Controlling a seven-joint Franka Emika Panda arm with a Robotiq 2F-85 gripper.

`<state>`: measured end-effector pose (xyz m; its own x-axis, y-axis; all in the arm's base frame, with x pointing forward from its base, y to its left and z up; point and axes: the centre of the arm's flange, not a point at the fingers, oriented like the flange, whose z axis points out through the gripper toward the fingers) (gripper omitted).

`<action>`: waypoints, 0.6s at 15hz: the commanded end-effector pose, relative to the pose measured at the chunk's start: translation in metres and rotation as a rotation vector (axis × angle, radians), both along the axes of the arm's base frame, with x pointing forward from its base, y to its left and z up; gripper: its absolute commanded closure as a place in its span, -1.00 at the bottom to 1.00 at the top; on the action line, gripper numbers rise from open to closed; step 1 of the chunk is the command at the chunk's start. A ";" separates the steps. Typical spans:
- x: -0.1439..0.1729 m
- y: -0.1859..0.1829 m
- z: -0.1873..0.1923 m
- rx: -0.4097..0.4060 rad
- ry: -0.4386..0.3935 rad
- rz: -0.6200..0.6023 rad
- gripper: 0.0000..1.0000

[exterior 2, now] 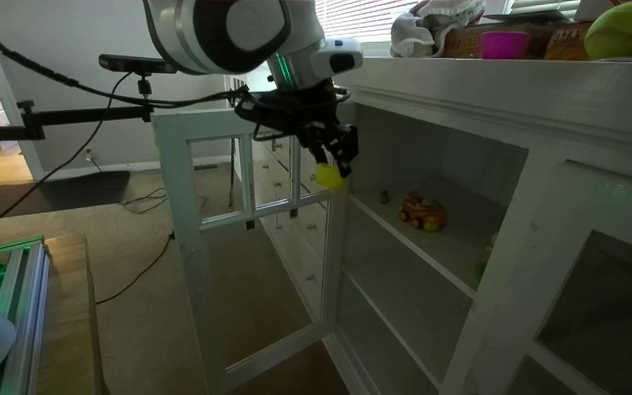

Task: Remove the yellow bowl from the cabinet

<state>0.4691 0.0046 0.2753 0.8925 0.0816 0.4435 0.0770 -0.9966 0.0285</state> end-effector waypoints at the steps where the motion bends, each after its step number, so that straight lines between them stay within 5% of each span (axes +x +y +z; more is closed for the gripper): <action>1: -0.005 0.015 0.063 0.023 -0.003 0.070 0.29; 5: 0.015 0.042 0.101 0.046 -0.092 0.089 0.29; 9: 0.045 0.031 0.157 0.075 -0.203 0.029 0.29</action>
